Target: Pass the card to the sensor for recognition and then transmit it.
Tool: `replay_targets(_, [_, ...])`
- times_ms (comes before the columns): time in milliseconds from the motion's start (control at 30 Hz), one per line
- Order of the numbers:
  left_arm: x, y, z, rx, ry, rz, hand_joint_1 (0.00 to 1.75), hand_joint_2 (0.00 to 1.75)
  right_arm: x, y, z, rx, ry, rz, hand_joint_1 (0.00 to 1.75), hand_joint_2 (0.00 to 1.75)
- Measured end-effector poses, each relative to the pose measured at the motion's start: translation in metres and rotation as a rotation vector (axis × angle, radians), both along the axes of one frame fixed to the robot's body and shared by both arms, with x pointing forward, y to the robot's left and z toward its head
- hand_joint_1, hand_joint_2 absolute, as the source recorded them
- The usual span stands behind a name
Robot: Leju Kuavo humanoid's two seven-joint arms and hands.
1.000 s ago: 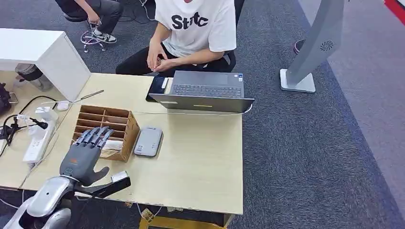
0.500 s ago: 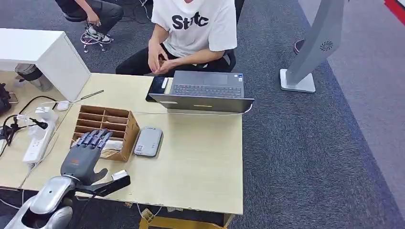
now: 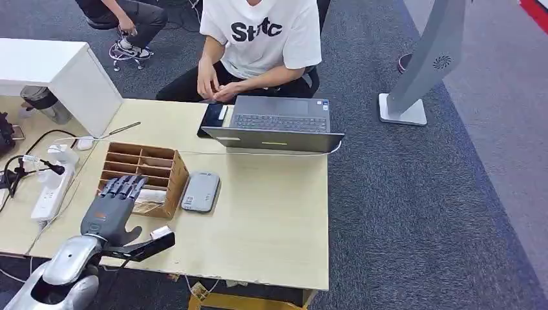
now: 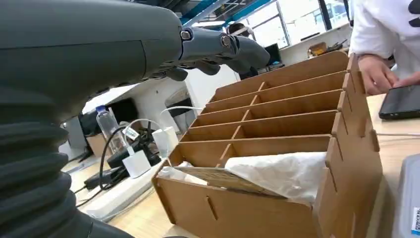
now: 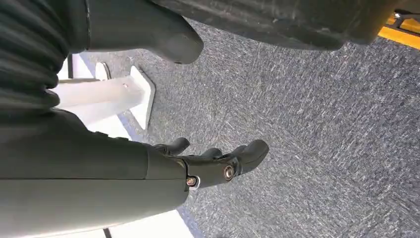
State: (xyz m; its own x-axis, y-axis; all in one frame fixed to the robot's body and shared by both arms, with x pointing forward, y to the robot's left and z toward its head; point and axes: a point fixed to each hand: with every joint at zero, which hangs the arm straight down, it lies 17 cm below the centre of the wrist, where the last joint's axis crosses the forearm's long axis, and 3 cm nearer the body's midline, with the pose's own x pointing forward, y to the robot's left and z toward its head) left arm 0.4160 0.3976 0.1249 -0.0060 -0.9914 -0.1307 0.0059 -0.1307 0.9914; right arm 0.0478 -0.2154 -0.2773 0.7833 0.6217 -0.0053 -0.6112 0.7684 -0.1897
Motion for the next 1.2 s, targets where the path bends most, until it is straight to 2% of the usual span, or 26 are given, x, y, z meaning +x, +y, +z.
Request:
replay_targets(200, [0.006,0.004,-0.004,0.007,0.005,0.019,0.02,1.75,0.001,0.0,0.0,-0.002,-0.002,0.009,0.0,1.75])
replay_targets(500, [0.019,0.009,-0.009,0.011,-0.004,0.049,0.17,1.75,0.001,0.0,0.0,-0.003,-0.003,0.018,0.0,1.75])
replay_targets(600, [0.02,0.008,-0.013,0.007,-0.001,0.054,0.28,1.75,0.001,0.0,0.0,-0.003,-0.003,0.019,0.0,1.75])
replay_targets(700, [0.02,0.005,-0.019,0.003,0.007,0.055,0.44,1.75,0.002,0.0,0.0,-0.003,-0.005,0.02,0.0,1.75])
replay_targets(800, [0.02,0.004,-0.022,-0.001,0.009,0.055,0.72,1.75,0.002,0.0,0.0,-0.002,-0.005,0.021,0.0,1.75])
replay_targets(867, [0.02,0.003,-0.025,-0.003,0.01,0.055,0.82,1.75,0.002,0.0,0.0,-0.002,-0.005,0.021,0.0,1.75])
replay_targets(1033, [0.02,0.0,-0.028,-0.009,0.01,0.054,0.96,1.75,0.002,0.0,0.0,-0.002,-0.006,0.021,0.0,1.75])
replay_targets(1200, [0.02,-0.001,-0.029,-0.013,0.011,0.054,1.29,1.75,0.002,0.0,0.0,-0.002,-0.006,0.022,0.0,1.75])
